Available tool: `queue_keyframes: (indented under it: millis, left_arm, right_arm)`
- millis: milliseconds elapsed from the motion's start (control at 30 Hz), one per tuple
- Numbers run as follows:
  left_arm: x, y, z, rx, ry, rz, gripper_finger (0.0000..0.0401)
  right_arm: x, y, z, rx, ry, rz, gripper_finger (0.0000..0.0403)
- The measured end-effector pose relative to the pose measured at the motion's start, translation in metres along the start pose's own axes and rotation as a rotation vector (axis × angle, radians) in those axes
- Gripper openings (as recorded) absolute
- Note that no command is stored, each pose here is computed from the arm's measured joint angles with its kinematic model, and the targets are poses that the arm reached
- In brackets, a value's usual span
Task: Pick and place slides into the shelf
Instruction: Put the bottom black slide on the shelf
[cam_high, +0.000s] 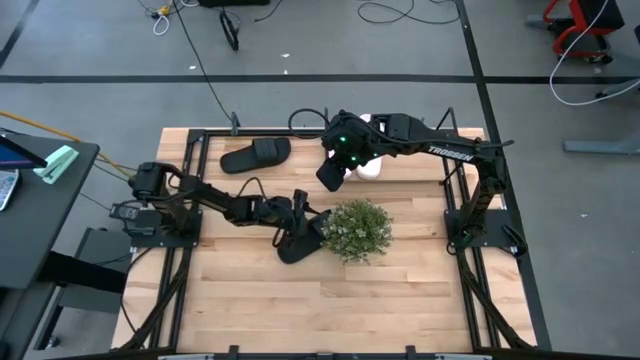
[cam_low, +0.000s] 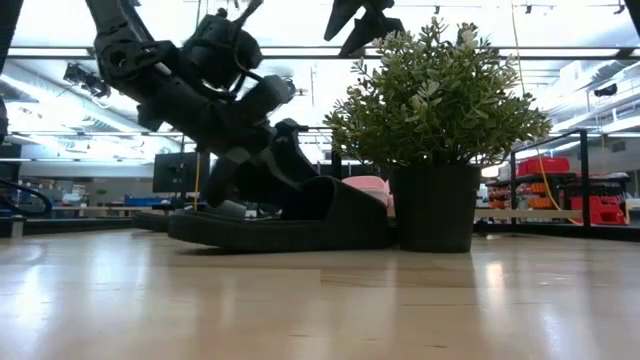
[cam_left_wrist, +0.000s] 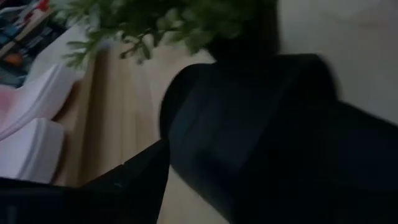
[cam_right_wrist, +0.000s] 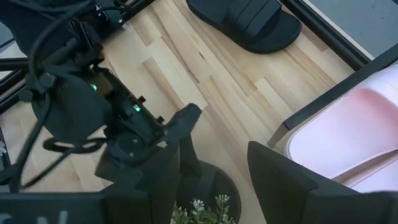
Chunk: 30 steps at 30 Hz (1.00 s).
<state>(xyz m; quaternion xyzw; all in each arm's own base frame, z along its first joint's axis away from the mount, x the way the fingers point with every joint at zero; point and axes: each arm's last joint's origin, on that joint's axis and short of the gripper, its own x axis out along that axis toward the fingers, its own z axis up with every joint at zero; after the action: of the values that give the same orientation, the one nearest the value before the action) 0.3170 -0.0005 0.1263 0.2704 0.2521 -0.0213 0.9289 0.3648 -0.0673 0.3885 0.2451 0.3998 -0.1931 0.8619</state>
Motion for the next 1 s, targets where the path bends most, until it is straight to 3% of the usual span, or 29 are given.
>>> queue_keyframes:
  millis: [167, 367, 600, 1000]
  left_arm:
    - [0.006, 0.004, 0.002, 0.004, 0.067, 0.075, 0.0188]
    - [0.005, 0.006, 0.001, 0.043, 0.144, 0.097, 0.0024]
    - [-0.007, 0.009, 0.0, 0.051, 0.259, 0.114, 0.0014]
    - [-0.075, 0.033, 0.018, -0.073, 0.392, 0.216, 0.0014]
  right_arm:
    - [0.0, 0.0, 0.0, 0.0, -0.005, -0.006, 0.0194]
    - [0.0, 0.0, 0.0, 0.0, -0.005, -0.006, 0.0194]
    - [0.0, 0.0, 0.0, 0.0, -0.005, -0.006, 0.0194]
    - [0.0, -0.002, -0.001, -0.009, 0.003, -0.04, 0.0194]
